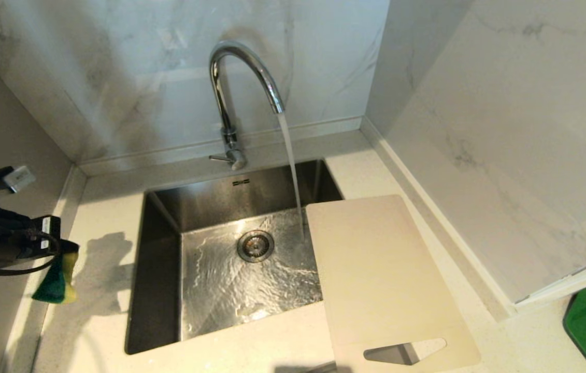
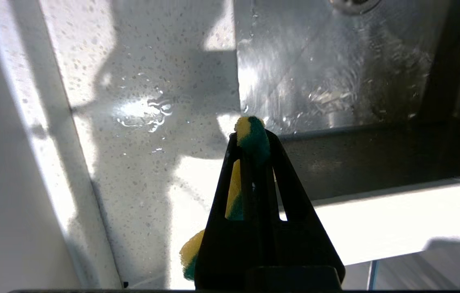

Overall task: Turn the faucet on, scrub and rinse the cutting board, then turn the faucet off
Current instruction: Pick up the cutting board

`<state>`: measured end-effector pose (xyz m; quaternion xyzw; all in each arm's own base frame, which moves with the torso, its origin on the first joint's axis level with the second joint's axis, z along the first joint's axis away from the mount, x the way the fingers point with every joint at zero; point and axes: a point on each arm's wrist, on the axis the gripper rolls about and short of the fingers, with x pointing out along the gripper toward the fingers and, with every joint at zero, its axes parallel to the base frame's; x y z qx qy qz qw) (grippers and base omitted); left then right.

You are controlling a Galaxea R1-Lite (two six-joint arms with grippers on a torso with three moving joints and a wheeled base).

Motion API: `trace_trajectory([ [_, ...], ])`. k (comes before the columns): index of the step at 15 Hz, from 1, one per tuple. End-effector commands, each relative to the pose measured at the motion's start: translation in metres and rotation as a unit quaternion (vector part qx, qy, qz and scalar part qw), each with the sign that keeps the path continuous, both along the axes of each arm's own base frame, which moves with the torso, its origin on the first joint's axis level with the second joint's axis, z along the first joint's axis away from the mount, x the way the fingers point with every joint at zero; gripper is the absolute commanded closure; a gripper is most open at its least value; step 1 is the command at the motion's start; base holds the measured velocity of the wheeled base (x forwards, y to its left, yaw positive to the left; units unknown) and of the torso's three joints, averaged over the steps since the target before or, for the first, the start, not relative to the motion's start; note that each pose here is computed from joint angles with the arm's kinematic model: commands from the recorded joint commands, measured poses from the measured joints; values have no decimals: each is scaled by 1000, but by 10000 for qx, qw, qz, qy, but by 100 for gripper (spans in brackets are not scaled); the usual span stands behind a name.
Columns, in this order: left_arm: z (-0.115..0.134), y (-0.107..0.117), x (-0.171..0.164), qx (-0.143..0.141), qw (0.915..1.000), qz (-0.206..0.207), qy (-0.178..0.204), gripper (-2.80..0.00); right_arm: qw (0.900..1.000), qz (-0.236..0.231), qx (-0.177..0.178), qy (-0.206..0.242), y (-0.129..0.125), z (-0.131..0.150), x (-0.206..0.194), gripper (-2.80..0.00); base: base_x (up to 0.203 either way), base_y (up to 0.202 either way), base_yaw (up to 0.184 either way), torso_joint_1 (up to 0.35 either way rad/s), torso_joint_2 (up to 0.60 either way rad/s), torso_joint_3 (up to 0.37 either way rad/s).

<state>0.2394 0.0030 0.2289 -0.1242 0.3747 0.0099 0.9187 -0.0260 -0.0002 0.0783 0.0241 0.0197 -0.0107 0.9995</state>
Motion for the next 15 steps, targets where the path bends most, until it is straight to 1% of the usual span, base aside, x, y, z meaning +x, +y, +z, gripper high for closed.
trace_trajectory([
  [1,17,0,-26,21,9992,15,-405,0,10000,2,3,-1,0,0,0,0,0,0,0,0,0,0],
  [3,23,1,-41,19,9981,81,-606,0,10000,2,3,5,0,0,0,0,0,0,0,0,0,0],
  [5,32,3,-57,2,9959,161,-893,0,10000,2,3,-1,0,0,0,0,0,0,0,0,0,0],
  [6,31,4,-64,0,9949,200,-990,0,10000,2,3,-1,0,0,0,0,0,0,0,0,0,0],
  [7,29,4,-71,-7,9939,233,-1077,0,10000,2,3,-1,0,0,0,0,0,0,0,0,0,0],
  [9,17,7,-79,14,9928,325,-1151,0,10000,2,3,-1,0,0,0,0,0,0,0,0,0,0],
  [10,11,9,-81,45,9910,386,-1278,0,10000,2,3,-1,0,0,0,0,0,0,0,0,0,0],
  [11,8,12,-81,82,9870,483,-1527,0,10000,2,3,-1,0,0,0,0,0,0,0,0,0,0],
  [15,-10,20,-85,159,9786,793,-1891,0,10000,2,3,-1,0,0,0,0,0,0,0,0,0,0],
])
